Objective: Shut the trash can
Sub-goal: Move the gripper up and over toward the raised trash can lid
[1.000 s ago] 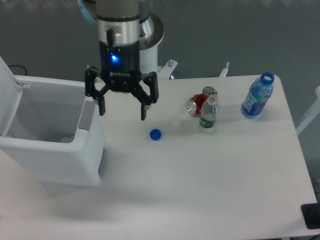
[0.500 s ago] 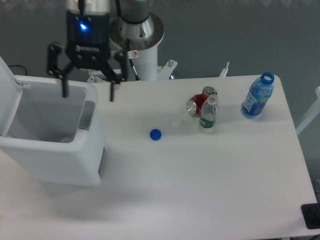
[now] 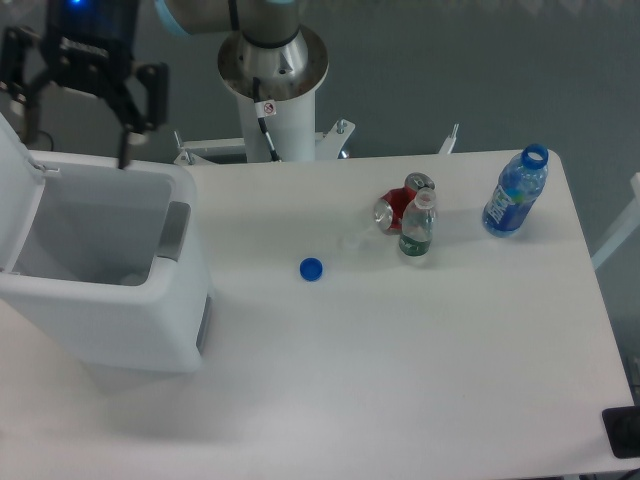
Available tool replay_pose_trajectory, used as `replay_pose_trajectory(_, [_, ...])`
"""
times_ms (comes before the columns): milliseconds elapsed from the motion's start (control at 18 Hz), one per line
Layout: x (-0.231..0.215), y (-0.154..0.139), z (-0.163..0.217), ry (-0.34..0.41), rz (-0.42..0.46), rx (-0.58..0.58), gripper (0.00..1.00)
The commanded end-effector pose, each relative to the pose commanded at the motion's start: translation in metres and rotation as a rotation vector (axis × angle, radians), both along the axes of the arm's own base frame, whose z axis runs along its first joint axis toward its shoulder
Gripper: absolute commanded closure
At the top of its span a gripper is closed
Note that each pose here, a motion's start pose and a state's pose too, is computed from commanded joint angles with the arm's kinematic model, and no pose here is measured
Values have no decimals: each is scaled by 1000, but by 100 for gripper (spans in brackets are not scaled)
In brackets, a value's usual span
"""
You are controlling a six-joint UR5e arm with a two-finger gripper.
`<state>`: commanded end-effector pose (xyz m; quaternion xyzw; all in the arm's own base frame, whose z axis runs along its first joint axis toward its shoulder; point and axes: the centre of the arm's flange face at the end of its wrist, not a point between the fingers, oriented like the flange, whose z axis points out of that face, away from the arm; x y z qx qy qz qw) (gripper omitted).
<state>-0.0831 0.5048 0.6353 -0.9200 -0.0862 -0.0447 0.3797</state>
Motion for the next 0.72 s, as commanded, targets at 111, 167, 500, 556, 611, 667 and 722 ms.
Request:
replay_pose_trajectory(111, [10,-10,12,-7,-2,25,0])
replay_pose_trajectory(167, [14,-14,17,-20,-6,40,0])
replay_pose_trajectory(500, [41,-28,37,-71,-87,103,0])
replay_pose_trajectory(556, [43,-26,37,-87,-106,109,0])
replay_pose_trajectory(611, [47,-24,36,-110,-137,117,0])
replay_pose_trajectory(667, [51,-22,35,-131,-163,123,0])
replay_pose_trajectory(722, [54,-21,35,-146,-182,131,0])
